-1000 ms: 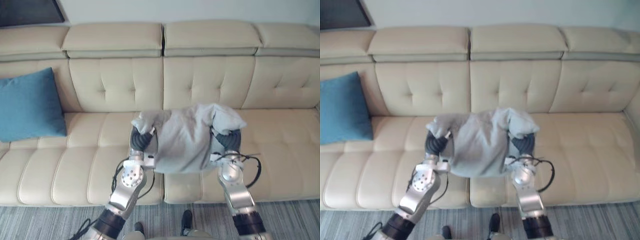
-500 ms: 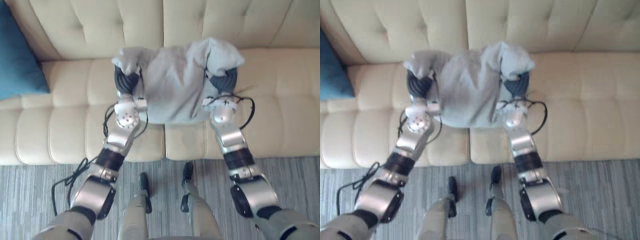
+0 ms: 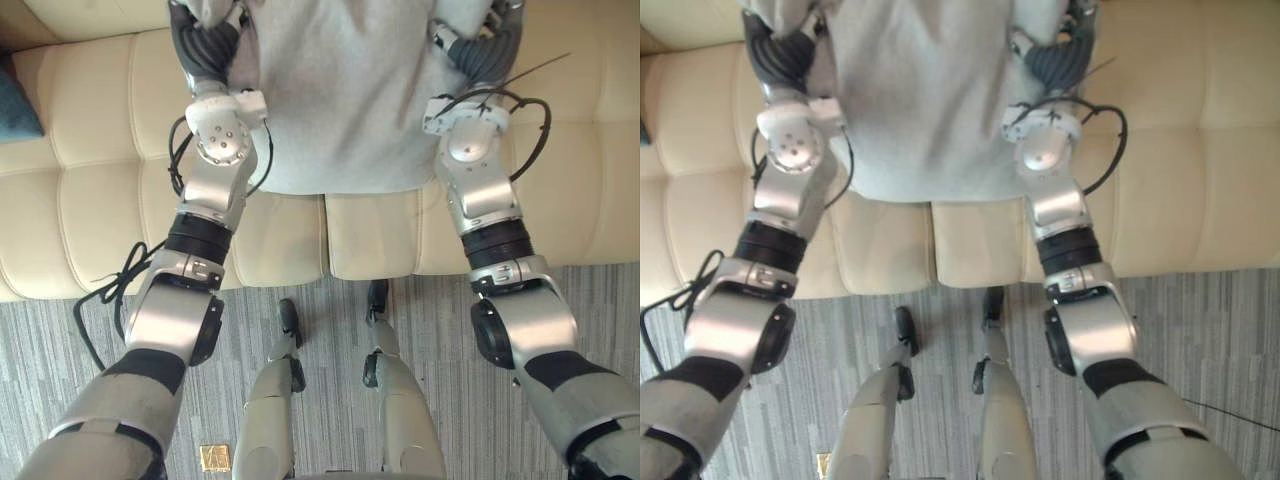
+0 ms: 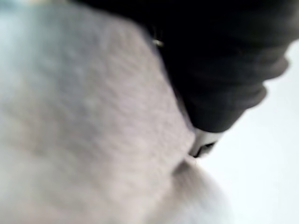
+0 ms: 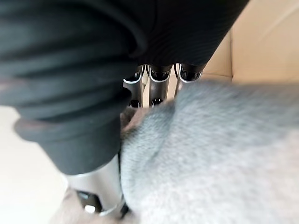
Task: Pick up cushions and gather them together orderly.
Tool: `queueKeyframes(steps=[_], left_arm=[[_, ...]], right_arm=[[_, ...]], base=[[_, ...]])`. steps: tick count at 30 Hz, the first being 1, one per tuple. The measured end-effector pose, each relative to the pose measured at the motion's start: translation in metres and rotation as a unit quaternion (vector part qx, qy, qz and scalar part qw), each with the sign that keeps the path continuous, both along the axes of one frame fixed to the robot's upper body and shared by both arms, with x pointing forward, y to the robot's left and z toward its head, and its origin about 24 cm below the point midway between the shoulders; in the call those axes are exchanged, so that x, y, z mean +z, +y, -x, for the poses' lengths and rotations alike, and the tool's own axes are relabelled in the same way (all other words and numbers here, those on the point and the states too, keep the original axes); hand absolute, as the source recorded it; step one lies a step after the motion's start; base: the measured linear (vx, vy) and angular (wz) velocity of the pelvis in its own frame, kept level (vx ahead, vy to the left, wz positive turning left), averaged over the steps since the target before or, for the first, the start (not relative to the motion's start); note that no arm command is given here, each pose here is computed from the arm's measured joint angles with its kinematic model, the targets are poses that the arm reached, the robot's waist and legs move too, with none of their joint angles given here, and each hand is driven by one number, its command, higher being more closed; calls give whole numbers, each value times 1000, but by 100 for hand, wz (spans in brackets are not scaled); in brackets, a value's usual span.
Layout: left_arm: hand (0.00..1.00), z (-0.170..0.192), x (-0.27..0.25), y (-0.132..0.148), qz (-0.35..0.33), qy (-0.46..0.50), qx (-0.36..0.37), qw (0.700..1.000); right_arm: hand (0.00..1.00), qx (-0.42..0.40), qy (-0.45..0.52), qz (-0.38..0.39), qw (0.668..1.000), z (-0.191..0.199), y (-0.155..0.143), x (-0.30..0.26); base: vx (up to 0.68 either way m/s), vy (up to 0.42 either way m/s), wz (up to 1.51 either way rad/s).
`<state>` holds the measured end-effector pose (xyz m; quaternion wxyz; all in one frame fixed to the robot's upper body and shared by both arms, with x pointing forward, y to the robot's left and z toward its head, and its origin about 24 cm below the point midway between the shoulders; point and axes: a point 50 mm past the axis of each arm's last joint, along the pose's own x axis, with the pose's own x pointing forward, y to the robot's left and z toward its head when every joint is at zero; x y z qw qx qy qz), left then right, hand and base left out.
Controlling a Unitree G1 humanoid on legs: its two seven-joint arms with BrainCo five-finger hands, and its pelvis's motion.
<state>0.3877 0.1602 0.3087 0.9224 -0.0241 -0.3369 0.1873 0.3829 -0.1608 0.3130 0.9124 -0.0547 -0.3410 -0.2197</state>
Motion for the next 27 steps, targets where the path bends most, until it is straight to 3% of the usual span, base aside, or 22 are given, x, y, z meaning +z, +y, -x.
queueKeyframes(steps=[7, 12, 16, 21, 27], left_arm=[[0, -1, -12, 36, 62, 16, 13, 998], [0, 17, -75, 84, 102, 63, 32, 992], [0, 42, -134, 101, 101, 113, 37, 988], [0, 88, -239, 79, 138, 241, 3, 961], [0, 166, -344, 38, 155, 423, -60, 891]], right_arm=[[0, -4, 5, -50, 999, 3, -39, -1], [0, -35, 24, -96, 995, 25, -95, -47], [0, -52, 64, -103, 991, 48, -114, -99], [0, -34, 177, -125, 976, 88, -108, -195], [0, -16, 352, -163, 922, 156, -85, -303]], base=[[-12, 17, 2], [0, 0, 0], [0, 0, 0], [3, -36, -2], [47, -37, -8]])
